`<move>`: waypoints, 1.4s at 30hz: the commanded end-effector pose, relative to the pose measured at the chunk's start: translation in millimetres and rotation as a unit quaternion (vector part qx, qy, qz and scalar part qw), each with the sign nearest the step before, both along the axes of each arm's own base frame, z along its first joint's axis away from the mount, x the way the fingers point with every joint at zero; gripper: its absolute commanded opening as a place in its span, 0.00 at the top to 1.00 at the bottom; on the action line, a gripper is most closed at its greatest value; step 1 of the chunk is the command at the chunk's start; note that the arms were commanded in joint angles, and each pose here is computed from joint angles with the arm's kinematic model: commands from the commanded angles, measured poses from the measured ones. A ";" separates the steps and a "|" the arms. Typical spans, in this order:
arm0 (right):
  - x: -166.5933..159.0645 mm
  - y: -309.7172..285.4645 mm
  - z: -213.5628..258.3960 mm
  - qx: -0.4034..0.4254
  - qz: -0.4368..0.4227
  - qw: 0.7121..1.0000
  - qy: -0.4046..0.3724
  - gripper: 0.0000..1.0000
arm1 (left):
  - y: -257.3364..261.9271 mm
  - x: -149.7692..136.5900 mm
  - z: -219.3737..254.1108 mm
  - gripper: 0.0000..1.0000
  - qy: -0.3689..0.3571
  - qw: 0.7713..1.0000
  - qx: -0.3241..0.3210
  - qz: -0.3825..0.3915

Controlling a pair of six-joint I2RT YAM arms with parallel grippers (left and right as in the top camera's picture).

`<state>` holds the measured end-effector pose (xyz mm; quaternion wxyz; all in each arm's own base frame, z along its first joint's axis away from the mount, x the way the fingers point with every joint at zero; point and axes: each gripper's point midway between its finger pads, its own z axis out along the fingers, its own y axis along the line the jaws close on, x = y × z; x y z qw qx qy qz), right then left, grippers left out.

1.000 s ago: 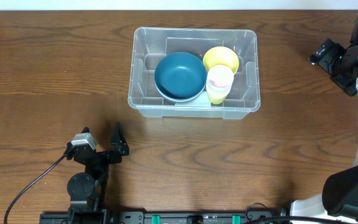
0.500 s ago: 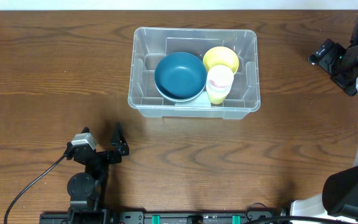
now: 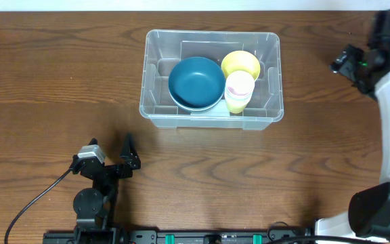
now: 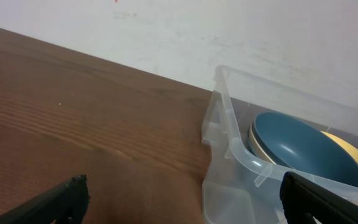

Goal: Pack container

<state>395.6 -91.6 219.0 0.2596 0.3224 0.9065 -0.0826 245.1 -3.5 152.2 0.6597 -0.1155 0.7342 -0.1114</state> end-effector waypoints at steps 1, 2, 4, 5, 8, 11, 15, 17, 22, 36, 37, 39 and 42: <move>0.4 10.7 34.1 -0.096 0.036 0.994 -0.039 0.01 | 2.6 -1.2 -15.6 0.02 0.025 1.000 0.011 0.006; 7.4 21.7 41.5 -0.105 0.061 0.990 -0.065 0.01 | 2.6 -1.2 -15.6 0.02 0.025 1.000 0.011 0.006; 18.9 46.5 56.8 -0.110 0.104 0.980 -0.131 0.01 | 2.6 -1.2 -15.6 0.02 0.025 1.000 0.011 0.006; 22.0 57.7 63.7 -0.110 0.124 0.973 -0.162 0.01 | 2.6 -1.2 -15.6 0.02 0.025 1.000 0.011 0.006; 21.2 90.6 79.3 -0.103 0.198 0.942 -0.249 0.01 | 2.6 -1.2 -15.6 0.02 0.025 1.000 0.011 0.006; 3.9 112.9 84.9 -0.089 0.263 0.905 -0.323 0.01 | 2.6 -1.2 -15.6 0.02 0.025 1.000 0.011 0.006; -34.8 108.4 79.8 -0.090 0.265 0.877 -0.390 0.01 | 2.6 -1.2 -15.6 0.02 0.025 1.000 0.011 0.006; -55.4 103.0 72.0 -0.095 0.259 0.869 -0.410 0.01 | 2.6 -1.2 -15.6 0.02 0.025 1.000 0.011 0.006; -98.7 92.6 39.1 -0.099 0.244 0.861 -0.434 0.01 | 2.6 -1.2 -15.6 0.02 0.025 1.000 0.011 0.006; -139.5 84.8 -47.2 -0.099 0.239 0.857 -0.446 0.01 | 2.6 -1.2 -15.6 0.02 0.025 1.000 0.011 0.006; -140.5 84.9 -50.1 -0.099 0.239 0.856 -0.447 0.01 | 2.6 -1.2 -15.6 0.02 0.025 1.000 0.011 0.006; -142.2 84.8 -54.8 -0.098 0.239 0.858 -0.444 0.01 | 2.6 -1.2 -15.6 0.02 0.025 1.000 0.011 0.006; -145.1 84.8 -61.6 -0.096 0.240 0.863 -0.435 0.01 | 2.6 -1.2 -15.6 0.02 0.025 1.000 0.011 0.006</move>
